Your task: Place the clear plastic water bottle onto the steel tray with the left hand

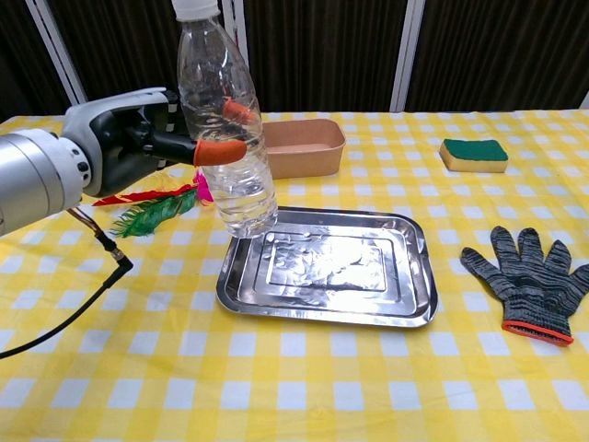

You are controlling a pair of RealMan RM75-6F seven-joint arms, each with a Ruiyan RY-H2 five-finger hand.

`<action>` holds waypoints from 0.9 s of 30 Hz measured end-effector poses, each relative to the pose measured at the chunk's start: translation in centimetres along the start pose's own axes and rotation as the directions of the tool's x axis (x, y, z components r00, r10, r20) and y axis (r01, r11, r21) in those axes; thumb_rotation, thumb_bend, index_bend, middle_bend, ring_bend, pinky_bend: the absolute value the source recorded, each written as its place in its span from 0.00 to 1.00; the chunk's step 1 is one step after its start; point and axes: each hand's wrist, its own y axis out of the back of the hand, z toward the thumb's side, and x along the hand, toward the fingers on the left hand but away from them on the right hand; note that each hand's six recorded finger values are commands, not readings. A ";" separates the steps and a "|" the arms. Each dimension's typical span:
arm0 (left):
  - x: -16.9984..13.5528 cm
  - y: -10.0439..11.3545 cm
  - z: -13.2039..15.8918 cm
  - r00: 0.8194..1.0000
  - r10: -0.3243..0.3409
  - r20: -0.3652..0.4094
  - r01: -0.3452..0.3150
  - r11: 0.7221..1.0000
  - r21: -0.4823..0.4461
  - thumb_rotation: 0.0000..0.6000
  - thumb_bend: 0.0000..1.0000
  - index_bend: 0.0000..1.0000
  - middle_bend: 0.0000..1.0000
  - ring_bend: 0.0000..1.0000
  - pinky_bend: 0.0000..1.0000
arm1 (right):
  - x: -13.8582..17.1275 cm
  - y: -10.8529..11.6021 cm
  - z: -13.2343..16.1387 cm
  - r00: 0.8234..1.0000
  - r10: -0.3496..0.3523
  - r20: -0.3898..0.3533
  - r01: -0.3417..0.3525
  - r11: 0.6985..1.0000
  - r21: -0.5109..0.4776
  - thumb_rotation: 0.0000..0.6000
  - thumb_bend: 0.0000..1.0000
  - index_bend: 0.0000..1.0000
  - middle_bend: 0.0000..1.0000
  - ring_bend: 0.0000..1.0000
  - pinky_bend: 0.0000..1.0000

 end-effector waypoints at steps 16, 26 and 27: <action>-3.6 -0.3 12.7 0.984 -0.022 0.176 0.031 0.999 -0.044 1.00 0.45 0.51 0.52 0.01 0.00 | 0.1 -0.4 0.4 1.000 0.009 -0.008 -0.009 1.000 0.006 1.00 0.05 0.05 0.00 0.00 0.00; -4.0 1.4 12.6 0.993 0.003 0.121 0.002 0.999 -0.036 1.00 0.45 0.51 0.52 0.01 0.00 | 0.1 -0.3 0.2 1.000 0.012 0.002 -0.012 1.000 -0.002 1.00 0.05 0.05 0.00 0.00 0.00; -3.8 1.5 11.8 0.995 0.004 0.100 0.000 0.999 -0.034 1.00 0.45 0.51 0.52 0.01 0.00 | 0.1 -0.2 0.2 1.000 0.011 0.003 -0.011 1.000 -0.002 1.00 0.05 0.05 0.00 0.00 0.00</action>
